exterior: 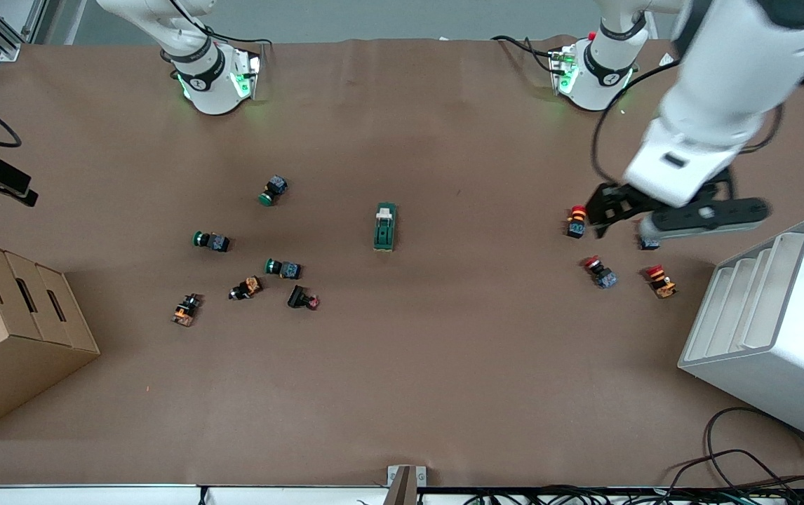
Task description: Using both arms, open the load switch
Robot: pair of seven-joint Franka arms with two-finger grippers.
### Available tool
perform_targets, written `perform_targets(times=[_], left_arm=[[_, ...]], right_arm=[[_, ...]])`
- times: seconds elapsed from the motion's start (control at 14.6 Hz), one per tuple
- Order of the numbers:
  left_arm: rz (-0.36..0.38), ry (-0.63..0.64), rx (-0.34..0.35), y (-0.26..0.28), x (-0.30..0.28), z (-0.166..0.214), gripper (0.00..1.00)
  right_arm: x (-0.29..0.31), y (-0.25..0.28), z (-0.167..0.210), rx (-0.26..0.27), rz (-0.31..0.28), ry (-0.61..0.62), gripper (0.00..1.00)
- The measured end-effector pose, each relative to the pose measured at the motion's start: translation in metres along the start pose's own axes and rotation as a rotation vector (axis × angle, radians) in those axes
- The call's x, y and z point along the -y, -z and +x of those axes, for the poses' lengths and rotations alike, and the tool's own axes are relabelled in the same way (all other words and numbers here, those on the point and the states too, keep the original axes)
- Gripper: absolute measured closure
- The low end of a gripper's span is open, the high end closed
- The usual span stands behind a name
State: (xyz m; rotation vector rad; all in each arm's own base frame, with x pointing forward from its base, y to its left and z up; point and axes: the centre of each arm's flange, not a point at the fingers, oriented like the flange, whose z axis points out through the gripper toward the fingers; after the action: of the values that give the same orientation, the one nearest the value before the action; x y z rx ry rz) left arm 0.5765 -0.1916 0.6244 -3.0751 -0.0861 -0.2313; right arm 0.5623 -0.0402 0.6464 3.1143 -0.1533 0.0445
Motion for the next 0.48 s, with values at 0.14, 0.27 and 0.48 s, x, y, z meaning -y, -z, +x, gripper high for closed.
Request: perform_targets(times=[0.14,0.27,0.48], left_arm=[[-0.004,-0.011,0.014,0.015,0.033,-0.003,0.00],[-0.024,-0.029,0.027,0.020,0.066,-0.005,0.00],[-0.050,-0.073,0.054,0.021,0.107,-0.011,0.00]], right_arm=[[0.001,0.006,0.000,-0.012,0.000,0.001,0.00],[0.002,0.007,0.000,-0.014,0.001,0.003,0.00],[0.005,0.006,-0.002,0.000,0.002,0.009,0.00]])
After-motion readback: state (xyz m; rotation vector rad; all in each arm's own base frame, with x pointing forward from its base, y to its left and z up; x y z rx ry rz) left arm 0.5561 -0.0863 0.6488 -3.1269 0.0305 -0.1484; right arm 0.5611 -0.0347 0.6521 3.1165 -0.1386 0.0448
